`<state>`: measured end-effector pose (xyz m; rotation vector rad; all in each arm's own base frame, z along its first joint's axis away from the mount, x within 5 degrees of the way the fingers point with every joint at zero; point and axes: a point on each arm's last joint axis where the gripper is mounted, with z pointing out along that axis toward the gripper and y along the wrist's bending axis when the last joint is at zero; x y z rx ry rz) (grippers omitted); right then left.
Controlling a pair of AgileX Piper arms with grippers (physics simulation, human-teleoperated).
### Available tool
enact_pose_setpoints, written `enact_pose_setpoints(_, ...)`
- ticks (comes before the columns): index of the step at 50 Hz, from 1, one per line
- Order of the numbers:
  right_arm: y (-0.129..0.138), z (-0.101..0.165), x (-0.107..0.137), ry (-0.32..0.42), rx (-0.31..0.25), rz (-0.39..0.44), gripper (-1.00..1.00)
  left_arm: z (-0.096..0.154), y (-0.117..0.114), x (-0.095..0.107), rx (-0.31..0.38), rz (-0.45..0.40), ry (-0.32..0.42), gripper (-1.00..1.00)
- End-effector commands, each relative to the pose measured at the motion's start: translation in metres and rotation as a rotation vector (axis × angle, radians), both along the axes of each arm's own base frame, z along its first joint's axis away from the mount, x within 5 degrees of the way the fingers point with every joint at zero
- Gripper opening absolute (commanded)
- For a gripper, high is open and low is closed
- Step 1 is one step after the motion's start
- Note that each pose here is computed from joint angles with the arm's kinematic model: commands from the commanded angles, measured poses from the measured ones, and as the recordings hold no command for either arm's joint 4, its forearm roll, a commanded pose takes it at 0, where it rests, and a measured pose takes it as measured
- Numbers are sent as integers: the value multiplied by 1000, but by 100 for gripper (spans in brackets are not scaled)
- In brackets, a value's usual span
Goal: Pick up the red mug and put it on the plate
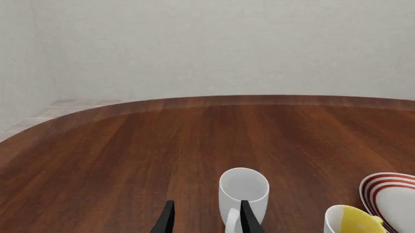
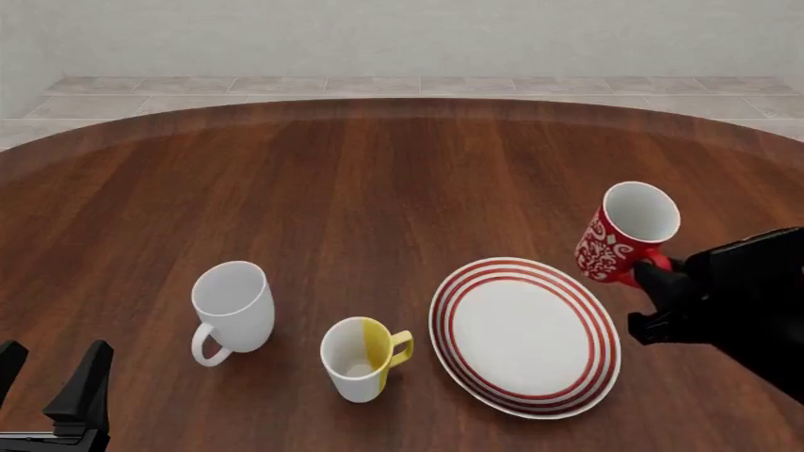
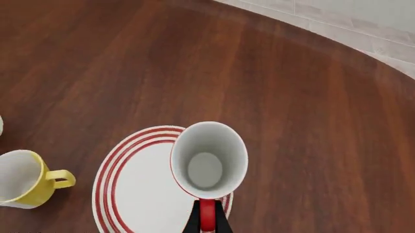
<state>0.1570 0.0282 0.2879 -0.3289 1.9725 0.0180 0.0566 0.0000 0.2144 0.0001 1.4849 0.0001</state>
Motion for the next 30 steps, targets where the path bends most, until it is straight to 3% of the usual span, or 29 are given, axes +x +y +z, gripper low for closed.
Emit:
enact_pose_setpoints(1,10,3,2,-8,-4,60,-100,0,0,0,0,0,0,100)
enact_pose_setpoints(30,30,-2,-6,23,10,184,-100,0,0,0,0,0,0,100)
